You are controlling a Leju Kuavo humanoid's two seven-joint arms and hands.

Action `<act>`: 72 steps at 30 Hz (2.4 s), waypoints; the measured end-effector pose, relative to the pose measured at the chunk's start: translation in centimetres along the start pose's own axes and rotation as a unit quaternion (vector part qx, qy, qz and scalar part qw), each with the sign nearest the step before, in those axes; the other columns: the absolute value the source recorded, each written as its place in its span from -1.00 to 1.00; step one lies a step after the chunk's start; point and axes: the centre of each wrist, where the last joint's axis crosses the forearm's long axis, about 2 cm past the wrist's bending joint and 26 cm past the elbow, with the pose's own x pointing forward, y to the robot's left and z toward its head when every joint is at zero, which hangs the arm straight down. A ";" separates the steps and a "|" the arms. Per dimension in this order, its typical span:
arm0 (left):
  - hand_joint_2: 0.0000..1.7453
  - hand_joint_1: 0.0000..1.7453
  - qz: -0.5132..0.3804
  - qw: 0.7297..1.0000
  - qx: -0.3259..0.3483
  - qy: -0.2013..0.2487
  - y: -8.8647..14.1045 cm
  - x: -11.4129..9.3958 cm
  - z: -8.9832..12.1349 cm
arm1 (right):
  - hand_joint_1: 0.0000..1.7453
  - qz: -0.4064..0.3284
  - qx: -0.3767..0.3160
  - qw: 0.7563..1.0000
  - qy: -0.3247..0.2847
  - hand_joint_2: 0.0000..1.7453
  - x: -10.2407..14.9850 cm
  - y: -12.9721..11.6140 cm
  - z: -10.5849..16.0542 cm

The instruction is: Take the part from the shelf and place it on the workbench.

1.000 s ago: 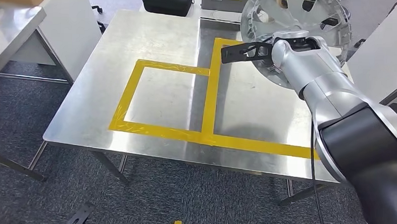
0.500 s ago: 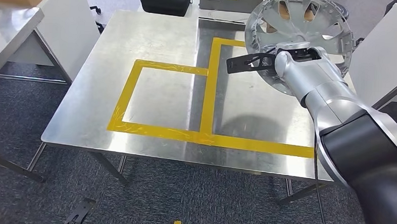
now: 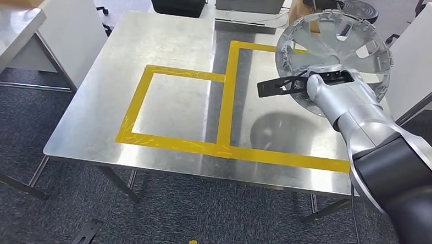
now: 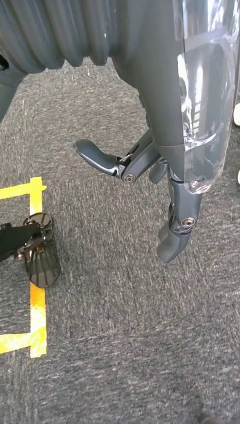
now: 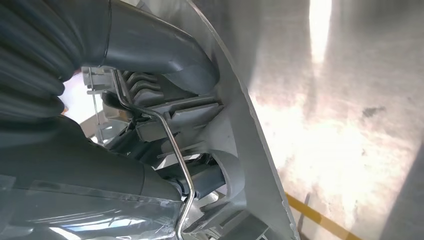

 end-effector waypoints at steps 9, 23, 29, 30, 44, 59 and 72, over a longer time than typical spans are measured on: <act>1.00 -1.00 -0.006 1.000 -0.008 -0.007 -0.3 0.2 -0.1 | 1.00 0.030 0.020 0.999 -0.021 1.00 1.0 2.3 -0.9; 1.00 -1.00 -0.012 1.000 -0.013 -0.022 -0.6 0.6 -0.1 | 1.00 0.054 0.034 0.996 -0.057 1.00 2.3 4.1 -1.5; 1.00 -1.00 -0.012 0.999 -0.014 -0.027 -0.7 0.8 -0.2 | 1.00 0.060 0.033 0.995 -0.072 1.00 3.3 3.9 -1.3; 1.00 -1.00 -0.012 0.999 -0.015 -0.028 -0.7 0.8 -0.2 | 1.00 0.061 0.033 0.995 -0.075 1.00 3.5 3.8 -1.3; 1.00 -1.00 -0.010 0.999 -0.021 -0.041 -0.6 0.9 -0.2 | -1.00 0.071 0.029 0.992 -0.101 1.00 4.9 3.2 -0.9; -1.00 -1.00 -0.009 0.999 -0.022 -0.037 -0.6 0.9 -0.2 | -1.00 0.077 0.028 0.991 -0.102 1.00 5.3 3.1 -0.8; -1.00 -1.00 0.022 0.999 -0.013 -0.023 -0.7 -1.0 0.1 | -1.00 -0.243 -0.078 0.967 -0.001 1.00 -3.6 -0.4 0.2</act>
